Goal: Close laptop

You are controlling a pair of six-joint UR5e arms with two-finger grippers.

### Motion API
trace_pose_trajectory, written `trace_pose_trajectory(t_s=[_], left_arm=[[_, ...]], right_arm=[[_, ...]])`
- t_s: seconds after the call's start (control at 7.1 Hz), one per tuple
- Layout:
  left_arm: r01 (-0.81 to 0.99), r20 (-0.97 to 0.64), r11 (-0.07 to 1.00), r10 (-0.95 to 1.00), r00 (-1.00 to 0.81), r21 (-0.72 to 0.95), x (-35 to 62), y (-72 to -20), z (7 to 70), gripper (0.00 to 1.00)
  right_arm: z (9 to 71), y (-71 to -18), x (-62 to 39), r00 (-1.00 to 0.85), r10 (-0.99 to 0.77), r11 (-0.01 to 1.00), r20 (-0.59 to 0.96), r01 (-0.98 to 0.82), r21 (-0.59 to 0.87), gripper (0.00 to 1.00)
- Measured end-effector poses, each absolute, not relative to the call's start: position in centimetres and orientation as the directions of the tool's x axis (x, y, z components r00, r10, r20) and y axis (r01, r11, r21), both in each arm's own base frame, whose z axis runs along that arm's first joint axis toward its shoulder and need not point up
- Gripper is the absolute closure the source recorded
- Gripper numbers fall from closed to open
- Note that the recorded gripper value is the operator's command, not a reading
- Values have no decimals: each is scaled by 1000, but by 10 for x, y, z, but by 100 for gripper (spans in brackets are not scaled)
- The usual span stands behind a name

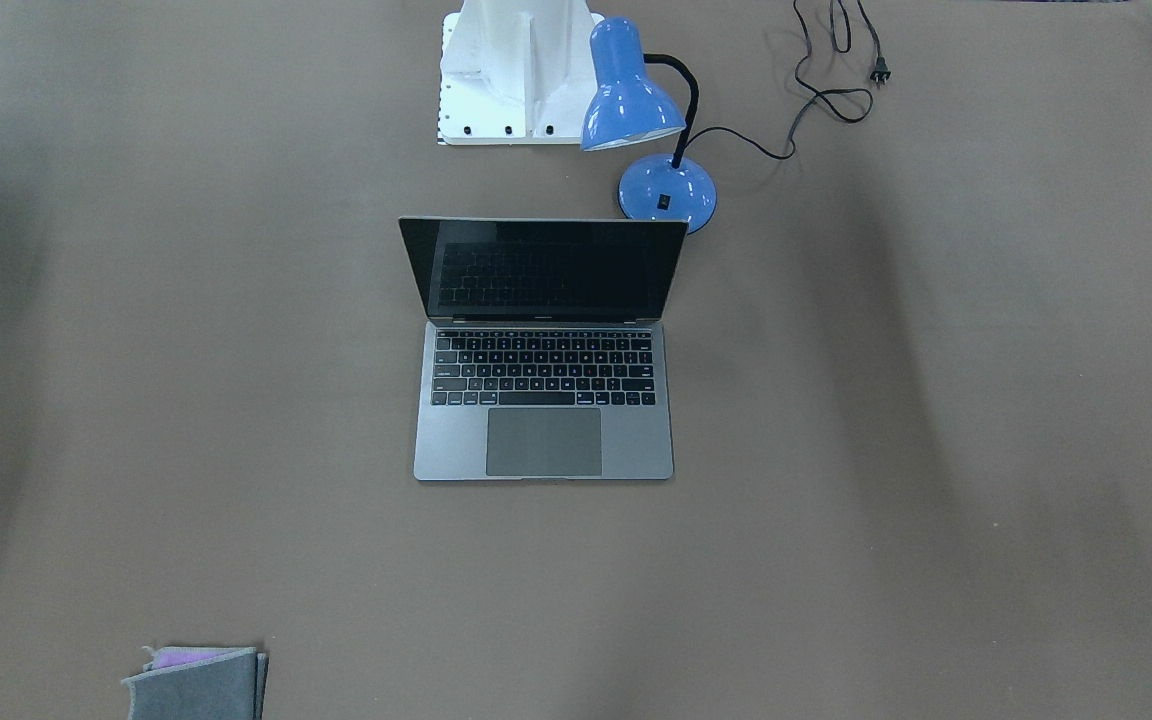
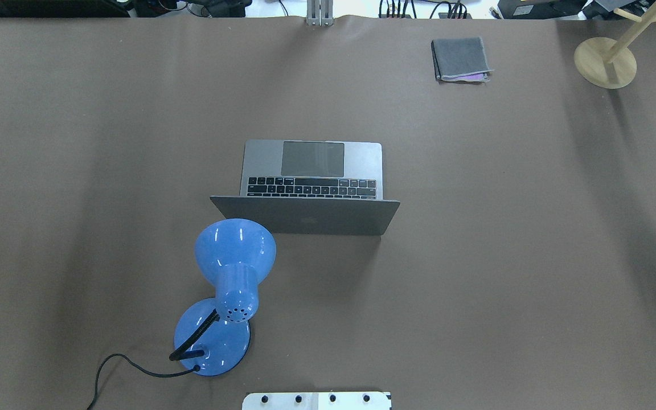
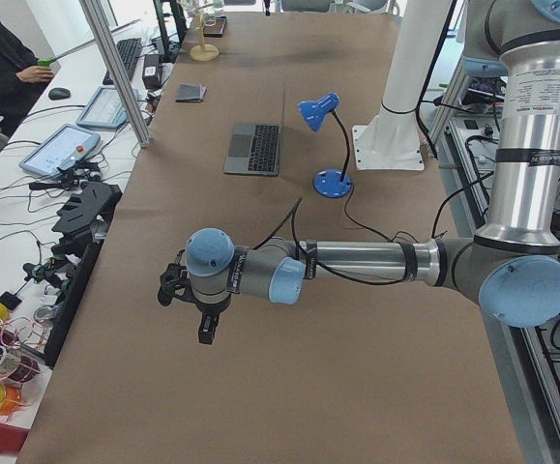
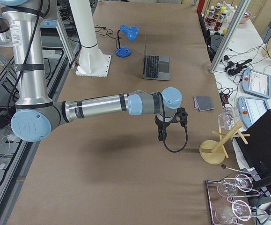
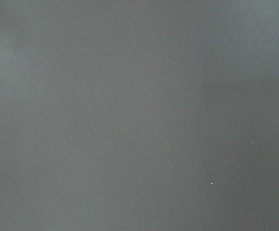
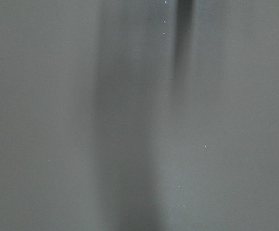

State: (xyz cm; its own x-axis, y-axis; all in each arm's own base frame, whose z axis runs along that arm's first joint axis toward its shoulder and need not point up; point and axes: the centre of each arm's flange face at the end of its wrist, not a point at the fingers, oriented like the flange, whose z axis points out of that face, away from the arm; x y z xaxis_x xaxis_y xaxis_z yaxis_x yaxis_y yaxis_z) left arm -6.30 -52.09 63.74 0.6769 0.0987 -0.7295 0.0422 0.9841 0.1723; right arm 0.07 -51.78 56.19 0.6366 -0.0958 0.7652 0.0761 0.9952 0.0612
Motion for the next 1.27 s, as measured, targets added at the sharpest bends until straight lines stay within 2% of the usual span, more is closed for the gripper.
trace_pose_trajectory(t_s=[0.56, 0.85, 0.99, 1.13, 1.27], left_arm=[[51, -738, 977, 123, 663, 209, -58, -528, 615, 2], [114, -766, 980, 52, 641, 162, -1, -567, 557, 3], [156, -786, 980, -3, 618, 119, 51, -583, 523, 28], [190, -813, 978, -43, 581, 84, 104, -587, 495, 59], [215, -842, 975, -71, 535, 55, 152, -585, 468, 81]], right_arm=[[535, -523, -12, 585, -117, 993, 802, 76, 89, 0], [486, -554, -49, 573, -128, 992, 809, 72, 105, 2], [459, -567, -74, 567, -109, 994, 816, 61, 90, 24], [441, -573, -100, 560, -107, 994, 821, 66, 84, 53], [429, -573, -125, 551, -113, 994, 827, 74, 86, 70]])
